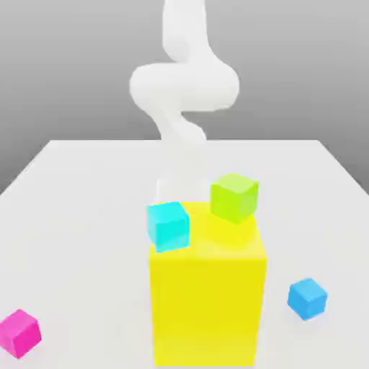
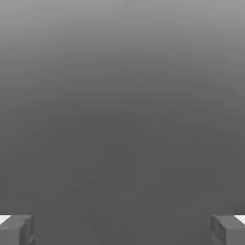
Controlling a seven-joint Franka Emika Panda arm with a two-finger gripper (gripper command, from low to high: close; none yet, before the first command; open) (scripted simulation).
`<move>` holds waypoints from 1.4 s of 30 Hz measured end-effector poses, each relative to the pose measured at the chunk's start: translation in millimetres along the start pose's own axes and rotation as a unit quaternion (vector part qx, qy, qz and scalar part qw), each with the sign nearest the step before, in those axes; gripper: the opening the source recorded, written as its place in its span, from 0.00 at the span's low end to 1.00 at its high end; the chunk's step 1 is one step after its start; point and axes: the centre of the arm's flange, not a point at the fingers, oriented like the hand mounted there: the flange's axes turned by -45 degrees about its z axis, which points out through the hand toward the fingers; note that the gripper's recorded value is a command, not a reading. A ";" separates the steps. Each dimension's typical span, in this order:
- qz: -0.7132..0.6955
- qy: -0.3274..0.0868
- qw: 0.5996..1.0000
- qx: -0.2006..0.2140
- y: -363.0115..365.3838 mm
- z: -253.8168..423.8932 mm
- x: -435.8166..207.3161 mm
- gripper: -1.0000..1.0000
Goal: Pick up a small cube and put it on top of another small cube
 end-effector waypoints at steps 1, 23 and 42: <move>-0.006 -0.017 1.000 0.011 -8.3 24.0 -3.1 0.50; -0.189 -0.339 0.920 0.062 -196.5 349.0 -307.1 0.50; -0.197 -0.349 0.914 0.057 -197.4 365.4 -332.7 0.00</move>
